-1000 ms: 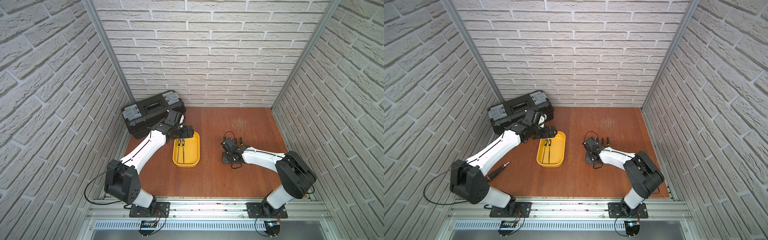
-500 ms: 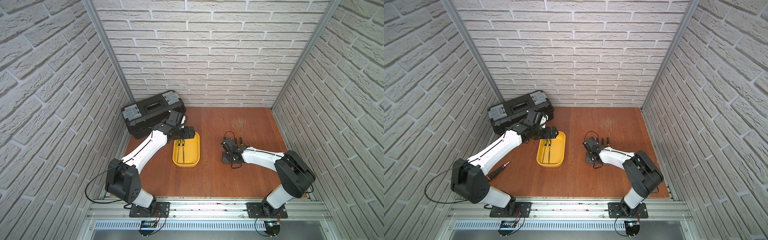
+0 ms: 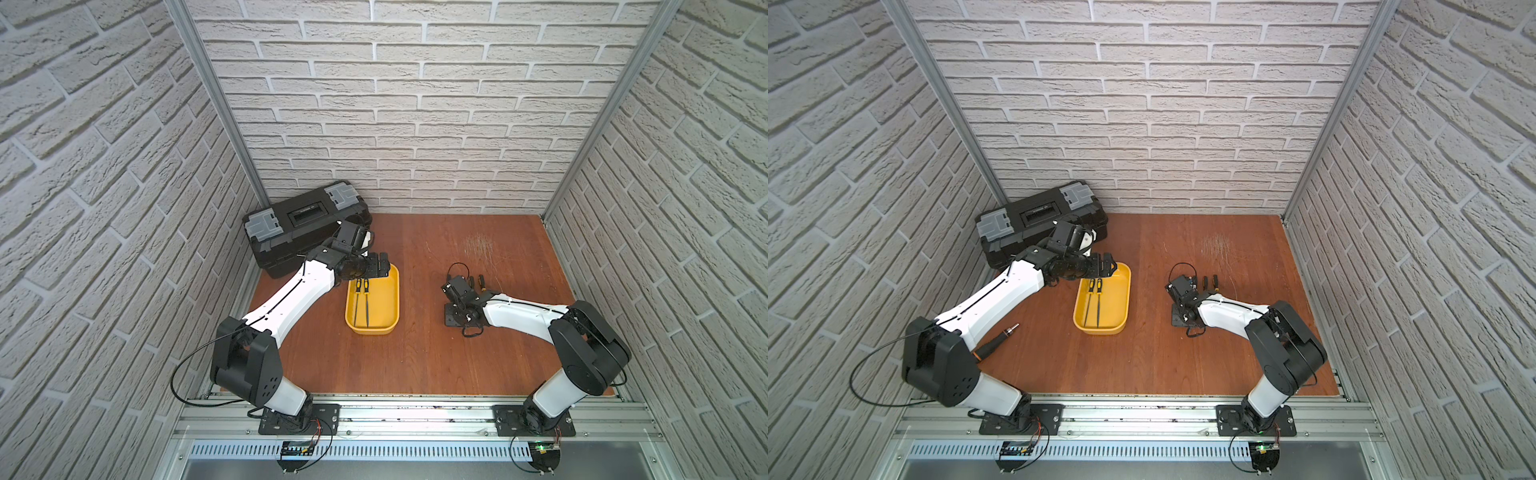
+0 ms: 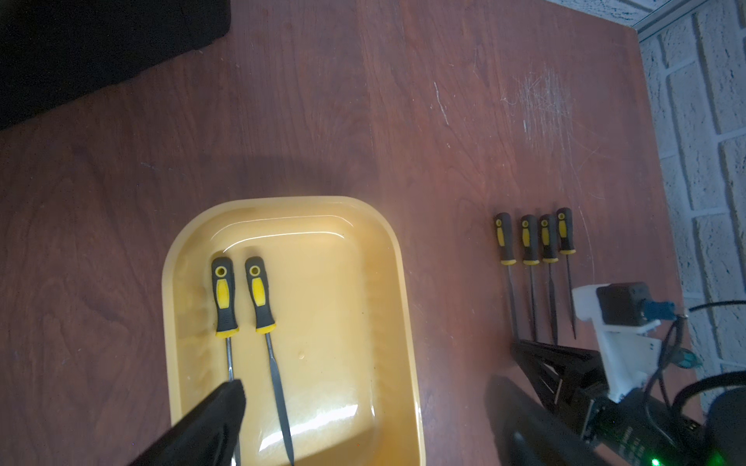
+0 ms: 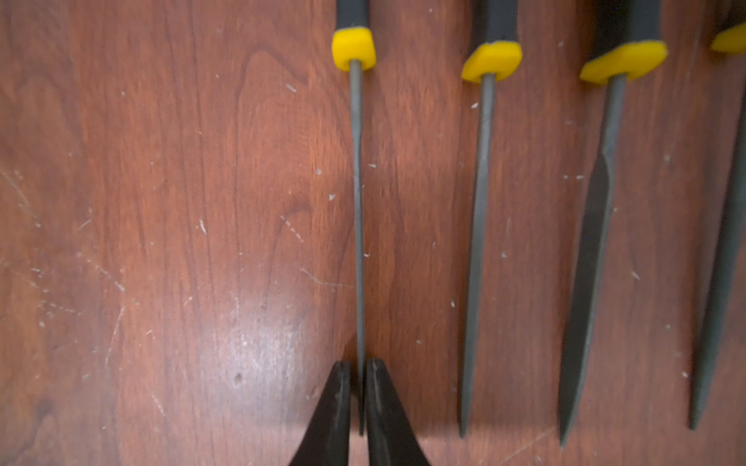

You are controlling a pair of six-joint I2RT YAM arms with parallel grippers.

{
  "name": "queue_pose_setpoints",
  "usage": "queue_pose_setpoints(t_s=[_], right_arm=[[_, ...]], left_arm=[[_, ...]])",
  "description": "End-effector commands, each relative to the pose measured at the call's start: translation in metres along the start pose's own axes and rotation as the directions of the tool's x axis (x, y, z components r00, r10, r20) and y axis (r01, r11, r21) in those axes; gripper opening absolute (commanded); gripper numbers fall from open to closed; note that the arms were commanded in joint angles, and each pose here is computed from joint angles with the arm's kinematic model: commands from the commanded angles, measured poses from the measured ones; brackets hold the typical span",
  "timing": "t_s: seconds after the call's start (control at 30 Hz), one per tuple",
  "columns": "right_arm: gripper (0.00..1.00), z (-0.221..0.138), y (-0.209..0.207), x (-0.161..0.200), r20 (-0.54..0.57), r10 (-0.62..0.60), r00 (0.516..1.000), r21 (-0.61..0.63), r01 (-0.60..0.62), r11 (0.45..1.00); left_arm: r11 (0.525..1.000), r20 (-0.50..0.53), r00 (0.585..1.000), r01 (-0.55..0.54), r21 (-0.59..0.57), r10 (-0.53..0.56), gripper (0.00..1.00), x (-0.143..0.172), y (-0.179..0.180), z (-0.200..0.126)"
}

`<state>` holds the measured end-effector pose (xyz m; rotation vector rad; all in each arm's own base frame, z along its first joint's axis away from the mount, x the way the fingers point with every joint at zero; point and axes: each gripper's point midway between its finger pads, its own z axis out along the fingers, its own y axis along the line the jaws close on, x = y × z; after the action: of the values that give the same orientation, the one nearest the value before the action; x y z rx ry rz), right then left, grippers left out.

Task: Take the file tool out of the storage box
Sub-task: Place the file tool at the center of the board.

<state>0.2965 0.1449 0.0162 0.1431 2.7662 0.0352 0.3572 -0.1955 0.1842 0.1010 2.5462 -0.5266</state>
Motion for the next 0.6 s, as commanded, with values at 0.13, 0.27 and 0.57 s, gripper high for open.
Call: queue_pose_setpoints(t_s=[0.13,0.27,0.57], right_arm=[[0.18,0.003,-0.009,0.003,-0.004,-0.012,1.0,0.034,0.012,0.999],[0.2,-0.008,-0.008,-0.005,0.019,-0.022,1.0,0.031,0.021,0.999],[0.23,-0.056,-0.007,-0.033,0.114,-0.056,0.992,0.011,0.055,0.998]], left_arm=[[1.0,0.01,1.0,-0.018,0.0,0.018,0.98,-0.006,-0.003,0.001],[1.0,-0.001,1.0,-0.019,-0.008,0.019,0.99,-0.005,-0.002,0.003],[1.0,-0.017,1.0,-0.011,-0.027,0.01,0.99,-0.003,0.002,0.011]])
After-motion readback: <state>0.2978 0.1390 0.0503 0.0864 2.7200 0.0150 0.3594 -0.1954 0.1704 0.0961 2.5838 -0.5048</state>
